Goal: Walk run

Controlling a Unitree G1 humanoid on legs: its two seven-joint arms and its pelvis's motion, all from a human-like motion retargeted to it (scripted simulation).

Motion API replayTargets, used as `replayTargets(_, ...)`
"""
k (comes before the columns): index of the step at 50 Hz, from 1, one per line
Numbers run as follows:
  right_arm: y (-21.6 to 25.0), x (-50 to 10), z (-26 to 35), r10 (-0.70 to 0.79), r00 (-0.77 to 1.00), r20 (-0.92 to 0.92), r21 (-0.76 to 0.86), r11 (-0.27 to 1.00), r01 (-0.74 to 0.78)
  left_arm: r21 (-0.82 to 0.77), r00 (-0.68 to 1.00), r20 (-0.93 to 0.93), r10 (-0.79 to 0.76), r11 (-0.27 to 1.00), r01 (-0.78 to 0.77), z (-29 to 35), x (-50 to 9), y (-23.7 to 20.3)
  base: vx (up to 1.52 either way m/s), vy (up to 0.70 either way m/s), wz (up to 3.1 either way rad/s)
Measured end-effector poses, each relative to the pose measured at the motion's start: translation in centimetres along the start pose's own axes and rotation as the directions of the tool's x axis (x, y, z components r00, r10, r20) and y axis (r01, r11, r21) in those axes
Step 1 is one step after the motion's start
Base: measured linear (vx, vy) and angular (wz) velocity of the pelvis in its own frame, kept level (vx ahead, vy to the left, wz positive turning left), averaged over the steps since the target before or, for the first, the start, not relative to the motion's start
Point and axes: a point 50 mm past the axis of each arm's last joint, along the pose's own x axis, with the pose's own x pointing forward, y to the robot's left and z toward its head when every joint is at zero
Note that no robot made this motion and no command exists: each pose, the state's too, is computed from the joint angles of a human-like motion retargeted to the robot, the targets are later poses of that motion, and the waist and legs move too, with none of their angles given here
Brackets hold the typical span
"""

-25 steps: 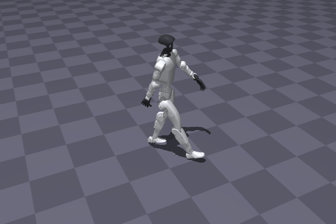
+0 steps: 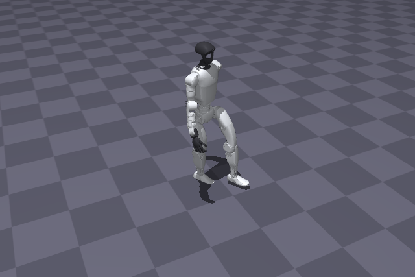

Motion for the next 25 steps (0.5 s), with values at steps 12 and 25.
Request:
replayTargets(12,4.9,-6.3,-12.9,0.18,0.86,-0.478,0.281,0.959,-0.044,-0.141,0.985,0.008,0.171,0.976,-0.168,1.1,-2.1,5.6,1.22,-0.13,-0.37)
replayTargets(25,14.0,-15.4,-19.1,0.605,0.413,-0.681,0.239,0.716,-0.656,-0.384,0.549,0.579,0.604,0.795,-0.47,17.9,-18.3,20.0,0.93,-0.3,-0.02)
